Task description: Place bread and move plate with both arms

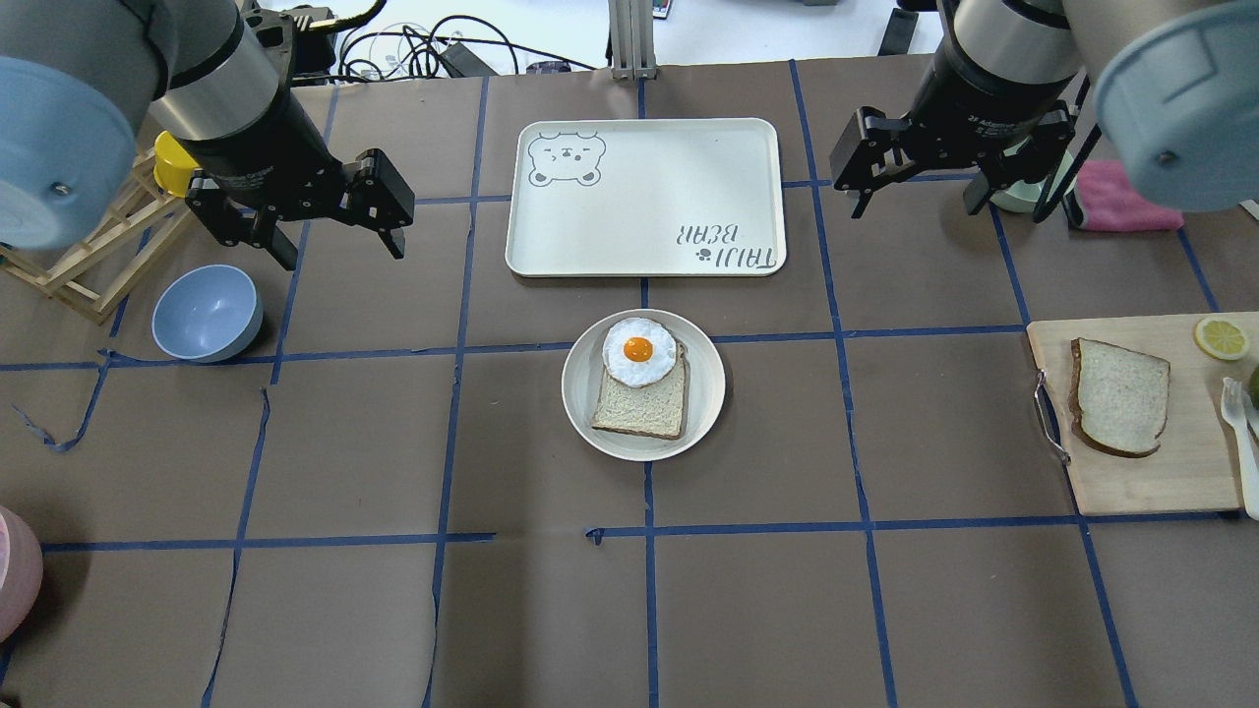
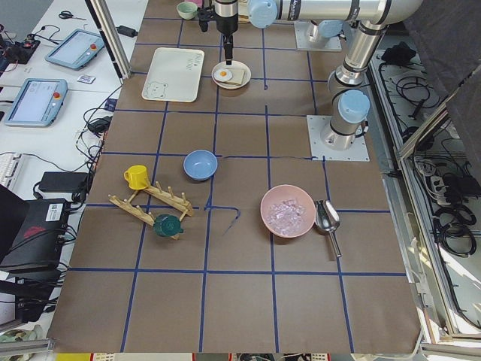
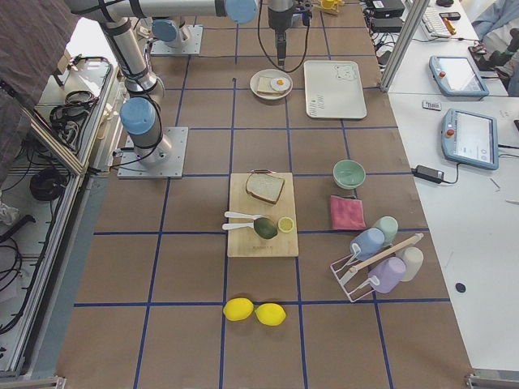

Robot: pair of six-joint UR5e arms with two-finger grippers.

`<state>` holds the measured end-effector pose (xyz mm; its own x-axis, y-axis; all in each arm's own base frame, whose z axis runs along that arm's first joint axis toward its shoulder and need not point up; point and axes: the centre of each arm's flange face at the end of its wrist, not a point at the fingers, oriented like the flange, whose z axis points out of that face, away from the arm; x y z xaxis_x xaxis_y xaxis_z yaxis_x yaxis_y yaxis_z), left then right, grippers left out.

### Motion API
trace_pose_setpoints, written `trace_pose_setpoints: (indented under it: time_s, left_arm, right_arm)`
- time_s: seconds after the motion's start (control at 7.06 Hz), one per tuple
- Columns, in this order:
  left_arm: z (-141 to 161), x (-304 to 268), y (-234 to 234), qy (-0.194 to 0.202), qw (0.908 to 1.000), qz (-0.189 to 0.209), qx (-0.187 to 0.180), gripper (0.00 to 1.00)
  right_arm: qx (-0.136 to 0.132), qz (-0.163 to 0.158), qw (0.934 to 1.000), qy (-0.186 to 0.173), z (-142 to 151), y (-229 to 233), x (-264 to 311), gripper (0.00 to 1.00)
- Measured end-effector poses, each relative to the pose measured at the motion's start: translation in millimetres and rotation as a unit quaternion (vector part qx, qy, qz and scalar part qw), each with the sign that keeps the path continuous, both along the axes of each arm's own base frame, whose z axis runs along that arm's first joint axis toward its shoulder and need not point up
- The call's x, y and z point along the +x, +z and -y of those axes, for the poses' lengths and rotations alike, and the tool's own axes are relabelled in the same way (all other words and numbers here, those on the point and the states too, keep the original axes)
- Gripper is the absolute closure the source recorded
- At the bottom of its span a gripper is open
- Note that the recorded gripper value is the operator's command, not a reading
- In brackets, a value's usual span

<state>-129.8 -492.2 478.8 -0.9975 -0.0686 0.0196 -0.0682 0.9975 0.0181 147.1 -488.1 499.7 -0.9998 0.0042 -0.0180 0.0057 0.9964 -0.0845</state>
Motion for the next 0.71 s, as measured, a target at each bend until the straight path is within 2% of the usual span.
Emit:
trace_pose_setpoints:
  time_s: [0.71]
  left_arm:
    - [-1.7,1.8,1.3,0.001,1.0,0.001,0.0,0.0]
  right_arm:
    - [-0.002,-0.006,1.0,0.006,4.9,-0.8,-0.6,0.0]
